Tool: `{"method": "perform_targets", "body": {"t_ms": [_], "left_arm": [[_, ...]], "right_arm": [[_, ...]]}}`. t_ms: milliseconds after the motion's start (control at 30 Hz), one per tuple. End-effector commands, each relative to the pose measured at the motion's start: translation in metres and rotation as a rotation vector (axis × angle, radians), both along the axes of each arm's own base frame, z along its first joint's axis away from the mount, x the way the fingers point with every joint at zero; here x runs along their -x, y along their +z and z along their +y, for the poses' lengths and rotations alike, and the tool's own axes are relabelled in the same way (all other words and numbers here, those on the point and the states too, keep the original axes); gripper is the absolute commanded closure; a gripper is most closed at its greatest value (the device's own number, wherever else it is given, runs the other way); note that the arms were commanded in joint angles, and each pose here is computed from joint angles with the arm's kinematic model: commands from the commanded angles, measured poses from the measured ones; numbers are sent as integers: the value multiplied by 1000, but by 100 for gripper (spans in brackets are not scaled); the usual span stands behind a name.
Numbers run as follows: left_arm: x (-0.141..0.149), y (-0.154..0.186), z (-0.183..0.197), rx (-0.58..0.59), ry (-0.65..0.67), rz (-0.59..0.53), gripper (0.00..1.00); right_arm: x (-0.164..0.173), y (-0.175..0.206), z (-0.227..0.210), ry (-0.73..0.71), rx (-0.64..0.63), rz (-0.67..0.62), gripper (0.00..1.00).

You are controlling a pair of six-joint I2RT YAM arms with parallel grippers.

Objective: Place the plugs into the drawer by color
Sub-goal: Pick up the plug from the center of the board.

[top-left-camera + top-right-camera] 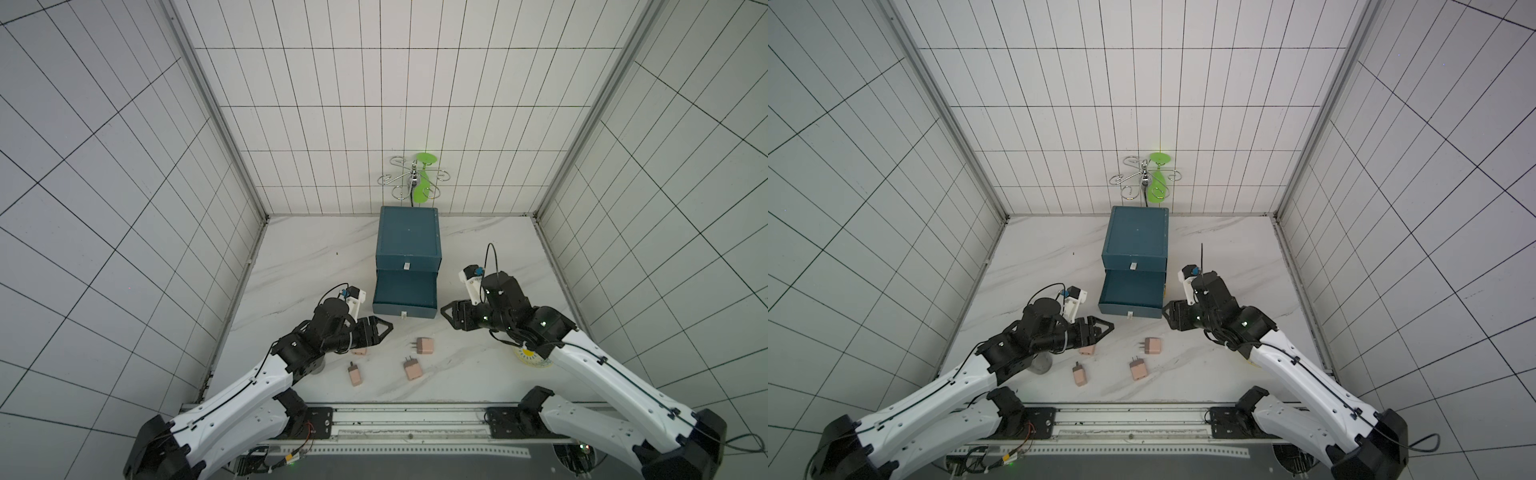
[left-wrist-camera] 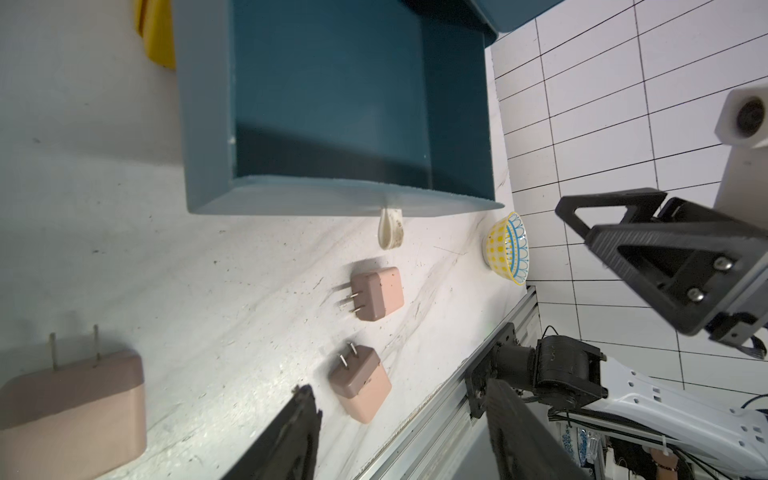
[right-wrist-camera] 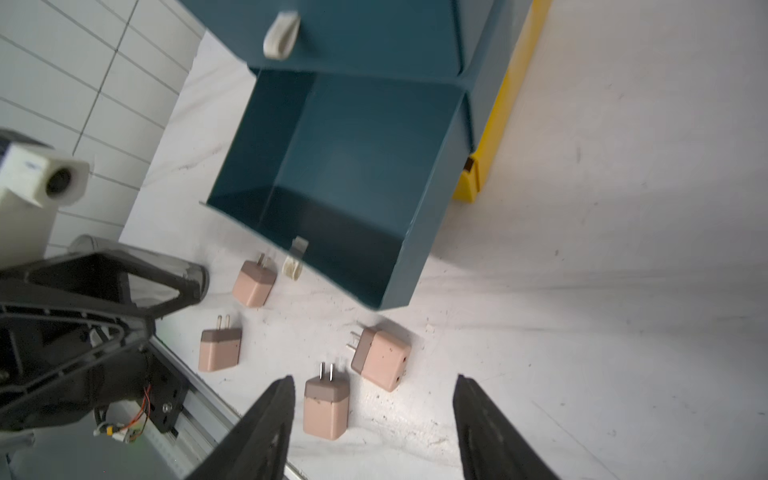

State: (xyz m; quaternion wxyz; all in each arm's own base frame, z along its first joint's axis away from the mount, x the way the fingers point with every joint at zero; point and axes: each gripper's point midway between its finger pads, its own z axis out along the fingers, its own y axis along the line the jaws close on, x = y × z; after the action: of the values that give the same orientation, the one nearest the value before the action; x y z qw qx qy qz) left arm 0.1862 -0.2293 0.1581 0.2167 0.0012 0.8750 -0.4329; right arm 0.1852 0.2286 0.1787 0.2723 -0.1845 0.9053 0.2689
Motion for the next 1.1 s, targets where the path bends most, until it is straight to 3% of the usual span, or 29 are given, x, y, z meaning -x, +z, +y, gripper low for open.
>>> {"method": "perform_targets", "body": {"t_ms": [0, 167, 367, 700, 1067], "left_arm": [[0, 15, 13, -79, -7, -43, 34], [0, 51, 26, -154, -14, -115, 37], [-11, 79, 19, -81, -13, -256, 33], [-23, 60, 16, -141, -33, -276, 33], [-28, 50, 18, -151, -16, -253, 30]], "right_arm": [[22, -25, 4, 11, 66, 19, 35], [53, -41, 21, 79, 136, -7, 29], [72, -75, 45, 136, 213, 14, 27], [103, -122, 84, 247, 234, 114, 26], [95, -159, 71, 163, 372, 118, 26]]}}
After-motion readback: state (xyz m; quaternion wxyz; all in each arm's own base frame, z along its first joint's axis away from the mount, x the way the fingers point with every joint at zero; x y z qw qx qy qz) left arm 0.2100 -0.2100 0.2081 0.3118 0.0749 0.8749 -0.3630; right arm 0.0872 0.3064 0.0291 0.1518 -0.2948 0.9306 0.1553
